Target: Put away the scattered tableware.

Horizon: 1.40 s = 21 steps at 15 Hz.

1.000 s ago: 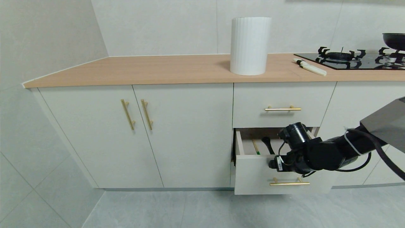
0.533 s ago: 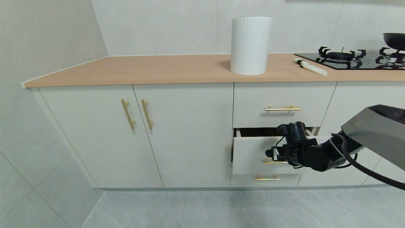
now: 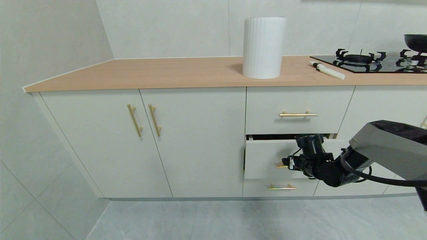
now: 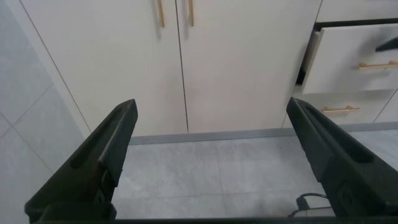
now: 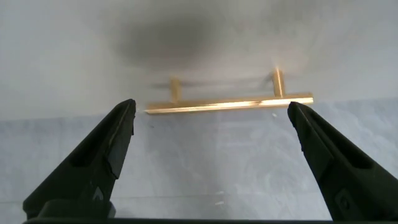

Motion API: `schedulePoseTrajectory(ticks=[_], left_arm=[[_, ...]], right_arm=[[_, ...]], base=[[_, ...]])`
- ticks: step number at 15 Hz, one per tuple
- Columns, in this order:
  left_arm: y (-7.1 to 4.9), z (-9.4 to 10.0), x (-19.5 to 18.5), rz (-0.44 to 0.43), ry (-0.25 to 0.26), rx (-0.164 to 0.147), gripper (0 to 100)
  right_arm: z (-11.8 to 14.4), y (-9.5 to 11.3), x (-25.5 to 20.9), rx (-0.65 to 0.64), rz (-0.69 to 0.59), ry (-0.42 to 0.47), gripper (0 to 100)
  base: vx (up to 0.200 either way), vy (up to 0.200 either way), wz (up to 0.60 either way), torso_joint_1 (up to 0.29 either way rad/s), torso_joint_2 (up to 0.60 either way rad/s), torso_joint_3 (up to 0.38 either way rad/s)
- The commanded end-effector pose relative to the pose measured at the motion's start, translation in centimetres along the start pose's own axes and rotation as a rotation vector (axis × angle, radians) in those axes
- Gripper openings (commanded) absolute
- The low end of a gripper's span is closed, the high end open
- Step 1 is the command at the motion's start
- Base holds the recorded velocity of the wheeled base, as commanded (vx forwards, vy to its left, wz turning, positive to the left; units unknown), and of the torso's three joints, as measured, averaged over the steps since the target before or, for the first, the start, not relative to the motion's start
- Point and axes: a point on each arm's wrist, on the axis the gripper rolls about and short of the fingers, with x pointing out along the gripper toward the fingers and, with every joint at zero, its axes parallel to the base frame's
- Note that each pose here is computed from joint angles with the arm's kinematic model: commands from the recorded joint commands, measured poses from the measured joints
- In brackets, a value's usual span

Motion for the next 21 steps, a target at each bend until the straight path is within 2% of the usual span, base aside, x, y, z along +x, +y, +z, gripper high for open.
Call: schedulePoseTrajectory(ticks=[1,7,13,21], left_arm=[[0.0,0.0,0.0,0.0,0.001,0.0,100],[0.0,0.0,0.0,0.0,0.0,0.0,100],[0.0,0.0,0.0,0.0,0.001,0.0,100],[0.0,0.0,0.0,0.0,0.001,0.0,100]], right_arm=[[-0.3,0.0,0.4,0.004,-0.001,-0.01,100],[-0.1,-1.3,2.7,0.053,-0.017,-0.109,100],[0.1,-1.6,5.2,0.095,-0.026,-0.214,100],[1.9,-2.2,7.8,0.134,-0.034,-0.31,100]], base=[[0.0,0.0,0.0,0.0,0.0,0.0],[0.0,0.0,0.0,0.0,0.0,0.0],[0.0,0.0,0.0,0.0,0.0,0.0],[0.0,0.0,0.0,0.0,0.0,0.0]])
